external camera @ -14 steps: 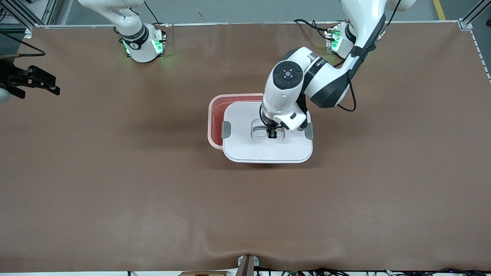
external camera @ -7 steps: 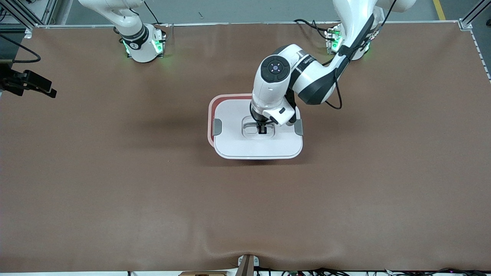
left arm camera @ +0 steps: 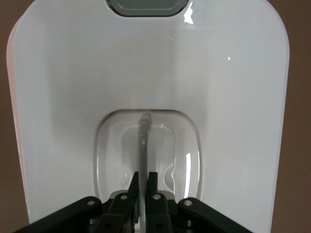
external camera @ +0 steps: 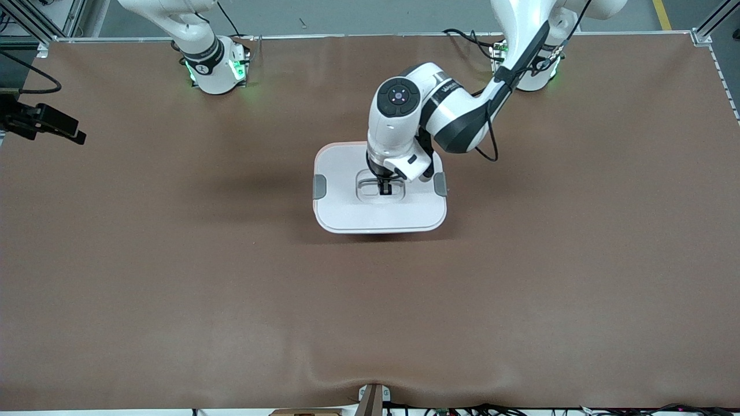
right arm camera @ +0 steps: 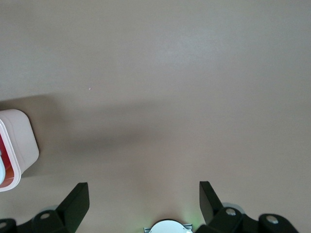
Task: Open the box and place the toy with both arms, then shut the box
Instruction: 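Lower the lid onto the box rim and press it down with the left gripper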
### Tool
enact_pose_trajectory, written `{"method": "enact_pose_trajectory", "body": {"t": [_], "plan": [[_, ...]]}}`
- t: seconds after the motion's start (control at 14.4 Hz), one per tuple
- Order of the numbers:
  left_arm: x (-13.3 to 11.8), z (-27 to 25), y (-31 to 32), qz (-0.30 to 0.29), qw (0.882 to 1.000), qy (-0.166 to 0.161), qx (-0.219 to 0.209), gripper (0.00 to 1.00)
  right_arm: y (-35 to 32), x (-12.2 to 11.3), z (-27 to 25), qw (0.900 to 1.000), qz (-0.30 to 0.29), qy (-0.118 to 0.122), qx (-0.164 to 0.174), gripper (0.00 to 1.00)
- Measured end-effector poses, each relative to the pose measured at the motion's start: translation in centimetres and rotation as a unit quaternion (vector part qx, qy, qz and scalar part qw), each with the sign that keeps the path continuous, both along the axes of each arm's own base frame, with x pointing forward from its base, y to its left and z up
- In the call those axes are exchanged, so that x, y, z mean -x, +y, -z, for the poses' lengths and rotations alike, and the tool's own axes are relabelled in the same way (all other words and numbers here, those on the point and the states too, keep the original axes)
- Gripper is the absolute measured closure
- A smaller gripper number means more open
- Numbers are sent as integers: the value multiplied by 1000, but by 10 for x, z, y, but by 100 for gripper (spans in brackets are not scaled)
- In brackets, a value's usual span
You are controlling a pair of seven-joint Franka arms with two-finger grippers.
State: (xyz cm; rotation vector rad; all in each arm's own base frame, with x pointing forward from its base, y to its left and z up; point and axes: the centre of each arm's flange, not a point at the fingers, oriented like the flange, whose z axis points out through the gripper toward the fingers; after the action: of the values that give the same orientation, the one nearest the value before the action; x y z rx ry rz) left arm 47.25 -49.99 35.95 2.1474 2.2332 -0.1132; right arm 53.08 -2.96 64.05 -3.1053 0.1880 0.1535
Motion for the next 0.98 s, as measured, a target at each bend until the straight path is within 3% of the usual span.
{"method": "enact_pose_trajectory", "body": {"t": [0.98], "plan": [[17,14,-17,-24,999,-10,-23,93,1,-1,-5,1000,-1,-10,1,0]]}}
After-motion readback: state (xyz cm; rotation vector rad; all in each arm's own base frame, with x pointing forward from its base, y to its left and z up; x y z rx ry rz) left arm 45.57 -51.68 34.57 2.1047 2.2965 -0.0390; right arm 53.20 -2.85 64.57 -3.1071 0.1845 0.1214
